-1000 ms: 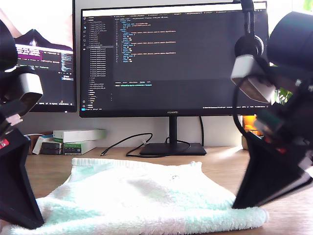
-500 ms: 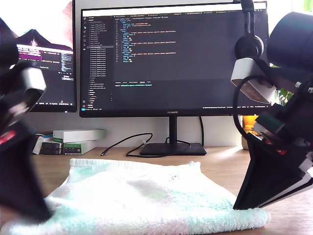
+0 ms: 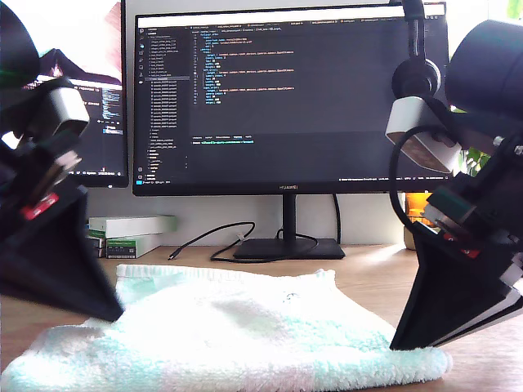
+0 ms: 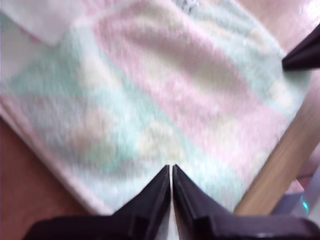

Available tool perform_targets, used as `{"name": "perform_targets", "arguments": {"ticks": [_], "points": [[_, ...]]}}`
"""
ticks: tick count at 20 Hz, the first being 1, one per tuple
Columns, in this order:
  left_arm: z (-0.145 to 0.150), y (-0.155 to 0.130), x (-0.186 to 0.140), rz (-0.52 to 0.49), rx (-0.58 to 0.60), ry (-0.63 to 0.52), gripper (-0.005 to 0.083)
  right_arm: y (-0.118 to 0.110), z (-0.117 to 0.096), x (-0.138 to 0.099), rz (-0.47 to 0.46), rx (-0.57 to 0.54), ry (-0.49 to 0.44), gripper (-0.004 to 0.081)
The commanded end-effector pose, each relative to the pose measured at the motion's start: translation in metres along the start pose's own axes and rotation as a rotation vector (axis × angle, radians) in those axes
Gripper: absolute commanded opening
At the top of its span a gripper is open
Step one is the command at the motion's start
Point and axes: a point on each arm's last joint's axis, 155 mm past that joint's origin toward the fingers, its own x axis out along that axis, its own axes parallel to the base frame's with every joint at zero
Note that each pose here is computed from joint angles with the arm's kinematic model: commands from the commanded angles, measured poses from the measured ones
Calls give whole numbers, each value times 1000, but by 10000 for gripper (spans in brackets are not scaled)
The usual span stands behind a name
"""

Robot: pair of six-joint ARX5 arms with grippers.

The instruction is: Fold the tea towel to a neat square and place it to the right

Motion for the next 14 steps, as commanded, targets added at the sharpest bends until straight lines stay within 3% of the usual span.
{"name": "perform_targets", "arguments": {"ticks": [1, 9, 14], "points": [[-6, 0, 1, 1, -11, 29, -24, 1, -2, 1, 2, 7, 9, -11], [-43, 22, 14, 78, -56, 176, -24, 1, -1, 1, 2, 6, 6, -11], [-53, 12, 12, 30, -69, 227, -24, 1, 0, 1, 1, 3, -1, -11]]}}
